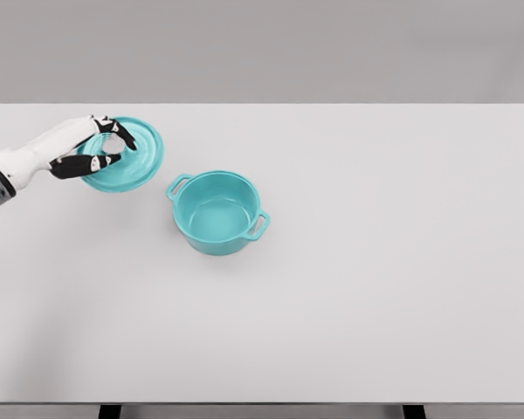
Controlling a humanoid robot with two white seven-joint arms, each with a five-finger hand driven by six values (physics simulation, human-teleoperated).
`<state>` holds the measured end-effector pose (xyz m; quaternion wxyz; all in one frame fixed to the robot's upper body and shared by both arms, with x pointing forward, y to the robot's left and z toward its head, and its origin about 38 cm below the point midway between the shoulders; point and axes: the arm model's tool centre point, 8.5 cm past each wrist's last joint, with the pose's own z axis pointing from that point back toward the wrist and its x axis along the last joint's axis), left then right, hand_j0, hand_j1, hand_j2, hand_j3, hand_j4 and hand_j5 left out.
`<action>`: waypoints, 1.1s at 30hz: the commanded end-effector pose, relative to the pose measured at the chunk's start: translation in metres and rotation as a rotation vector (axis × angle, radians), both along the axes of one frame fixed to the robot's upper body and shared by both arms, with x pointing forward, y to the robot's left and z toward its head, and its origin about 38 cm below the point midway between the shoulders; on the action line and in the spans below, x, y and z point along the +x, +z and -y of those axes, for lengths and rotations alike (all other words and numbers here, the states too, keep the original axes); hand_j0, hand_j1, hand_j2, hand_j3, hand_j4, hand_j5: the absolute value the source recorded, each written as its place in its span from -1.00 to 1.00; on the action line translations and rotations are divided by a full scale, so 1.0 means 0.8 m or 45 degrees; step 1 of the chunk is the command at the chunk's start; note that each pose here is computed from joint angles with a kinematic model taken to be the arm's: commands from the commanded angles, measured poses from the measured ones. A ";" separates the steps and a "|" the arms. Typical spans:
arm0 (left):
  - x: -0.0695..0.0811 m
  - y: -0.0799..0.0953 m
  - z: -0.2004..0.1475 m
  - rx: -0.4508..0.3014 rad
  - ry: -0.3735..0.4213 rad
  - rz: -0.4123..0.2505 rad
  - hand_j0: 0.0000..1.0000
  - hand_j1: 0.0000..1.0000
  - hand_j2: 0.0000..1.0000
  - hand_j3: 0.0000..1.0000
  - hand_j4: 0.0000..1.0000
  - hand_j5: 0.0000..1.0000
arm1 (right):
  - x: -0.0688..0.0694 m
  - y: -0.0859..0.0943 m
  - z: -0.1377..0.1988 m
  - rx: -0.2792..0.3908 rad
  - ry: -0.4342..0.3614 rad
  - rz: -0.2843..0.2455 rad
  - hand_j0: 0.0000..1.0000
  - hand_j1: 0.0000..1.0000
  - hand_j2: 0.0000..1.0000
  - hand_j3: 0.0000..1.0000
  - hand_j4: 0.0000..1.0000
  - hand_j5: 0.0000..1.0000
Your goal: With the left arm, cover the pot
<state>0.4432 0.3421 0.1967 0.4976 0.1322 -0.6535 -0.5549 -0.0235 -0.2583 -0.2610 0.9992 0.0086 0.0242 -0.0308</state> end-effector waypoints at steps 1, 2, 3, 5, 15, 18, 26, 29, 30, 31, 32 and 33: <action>-0.001 0.004 0.005 -0.005 -0.014 0.013 -0.02 -0.02 -0.02 -0.02 -0.02 -0.02 | 0.000 0.000 0.000 0.001 0.000 -0.001 1.00 1.00 1.00 1.00 1.00 1.00; -0.004 0.003 0.007 -0.004 -0.020 0.013 -0.02 -0.02 -0.02 -0.02 -0.02 -0.02 | 0.000 0.000 0.000 0.001 0.000 -0.001 1.00 1.00 1.00 1.00 1.00 1.00; -0.005 0.005 0.009 -0.001 -0.026 0.019 -0.02 -0.02 -0.02 -0.02 -0.02 -0.02 | 0.000 0.000 0.000 0.000 0.000 0.001 1.00 1.00 1.00 1.00 1.00 1.00; -0.007 0.004 0.012 -0.001 -0.034 0.018 -0.02 -0.02 -0.02 -0.02 -0.02 -0.02 | 0.000 0.000 0.000 0.001 0.000 -0.001 1.00 1.00 1.00 1.00 1.00 1.00; -0.017 0.012 0.029 0.003 -0.078 0.055 -0.02 -0.02 -0.02 -0.02 -0.02 -0.02 | 0.000 0.000 0.000 0.000 0.000 0.001 1.00 1.00 1.00 1.00 1.00 1.00; -0.017 0.008 0.036 0.004 -0.096 0.047 -0.02 -0.02 -0.02 -0.02 -0.02 -0.02 | 0.000 0.000 0.000 0.001 0.000 -0.001 1.00 1.00 1.00 1.00 1.00 1.00; -0.022 0.011 0.062 -0.007 -0.160 0.069 -0.02 -0.02 -0.02 -0.02 -0.02 -0.02 | 0.000 0.000 0.000 0.001 0.000 -0.001 1.00 1.00 1.00 1.00 1.00 1.00; -0.023 0.011 0.066 -0.004 -0.172 0.072 -0.01 -0.01 -0.01 -0.01 -0.01 -0.01 | 0.000 0.000 0.000 0.000 0.000 0.001 1.00 1.00 1.00 1.00 1.00 1.00; -0.023 0.007 0.072 -0.003 -0.189 0.061 -0.01 -0.01 -0.01 -0.01 -0.01 -0.01 | 0.000 0.000 0.000 0.000 0.000 0.001 1.00 1.00 1.00 1.00 1.00 1.00; -0.024 0.006 0.073 -0.004 -0.192 0.059 -0.01 -0.01 -0.01 -0.01 -0.01 -0.01 | 0.000 0.000 0.000 0.000 0.000 0.001 1.00 1.00 1.00 1.00 1.00 1.00; -0.024 0.004 0.077 -0.006 -0.200 0.054 -0.01 -0.01 -0.01 -0.01 -0.01 -0.01 | 0.000 0.000 0.000 0.001 0.000 -0.001 1.00 1.00 1.00 1.00 1.00 1.00; -0.024 0.003 0.078 -0.004 -0.204 0.051 -0.01 -0.01 -0.01 -0.01 -0.01 -0.01 | 0.000 0.000 0.000 0.000 0.000 0.001 1.00 1.00 1.00 1.00 1.00 1.00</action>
